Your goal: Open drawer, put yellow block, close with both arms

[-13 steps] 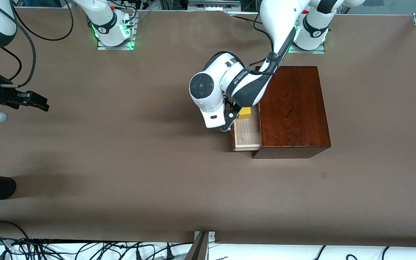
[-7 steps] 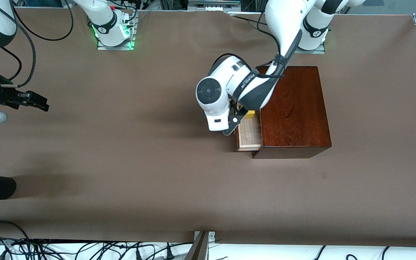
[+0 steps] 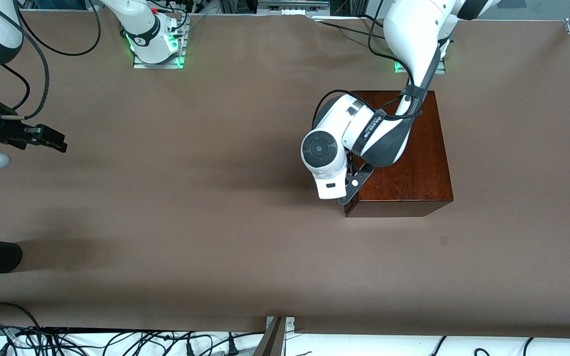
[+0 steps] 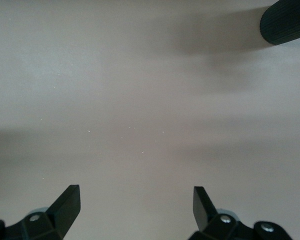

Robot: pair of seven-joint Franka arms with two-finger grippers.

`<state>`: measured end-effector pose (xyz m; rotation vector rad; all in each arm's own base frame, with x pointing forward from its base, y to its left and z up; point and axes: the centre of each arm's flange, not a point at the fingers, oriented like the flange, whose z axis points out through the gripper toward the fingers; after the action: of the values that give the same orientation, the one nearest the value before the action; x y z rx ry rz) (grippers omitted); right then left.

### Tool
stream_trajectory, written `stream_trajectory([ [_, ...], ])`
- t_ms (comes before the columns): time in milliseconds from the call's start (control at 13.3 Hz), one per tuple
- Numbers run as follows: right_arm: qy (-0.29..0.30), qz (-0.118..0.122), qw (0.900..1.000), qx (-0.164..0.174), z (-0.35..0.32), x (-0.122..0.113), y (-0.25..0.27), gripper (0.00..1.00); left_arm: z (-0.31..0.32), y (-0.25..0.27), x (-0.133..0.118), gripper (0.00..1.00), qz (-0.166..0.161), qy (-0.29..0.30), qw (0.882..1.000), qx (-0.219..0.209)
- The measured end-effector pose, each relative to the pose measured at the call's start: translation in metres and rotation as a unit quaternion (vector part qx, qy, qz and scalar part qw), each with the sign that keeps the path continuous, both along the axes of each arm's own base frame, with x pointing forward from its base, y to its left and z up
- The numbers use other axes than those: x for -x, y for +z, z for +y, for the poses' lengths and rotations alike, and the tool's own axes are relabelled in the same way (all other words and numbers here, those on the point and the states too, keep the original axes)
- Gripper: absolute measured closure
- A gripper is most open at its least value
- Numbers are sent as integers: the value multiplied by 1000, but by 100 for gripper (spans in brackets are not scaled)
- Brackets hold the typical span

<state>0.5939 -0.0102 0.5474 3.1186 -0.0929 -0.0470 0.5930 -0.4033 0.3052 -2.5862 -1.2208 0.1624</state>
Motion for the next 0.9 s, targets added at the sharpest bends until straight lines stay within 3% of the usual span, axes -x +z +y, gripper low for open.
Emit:
stream_trajectory([
  [300, 0, 0, 1000, 0, 0, 0, 0, 0, -5, 11, 2, 99, -4, -4, 1000, 10],
  [599, 0, 0, 1000, 0, 0, 0, 0, 0, -30, 83, 22, 65, -8, 1, 996, 90],
  [899, 0, 0, 1000, 0, 0, 0, 0, 0, -12, 157, 24, 26, -36, -44, 991, 124],
])
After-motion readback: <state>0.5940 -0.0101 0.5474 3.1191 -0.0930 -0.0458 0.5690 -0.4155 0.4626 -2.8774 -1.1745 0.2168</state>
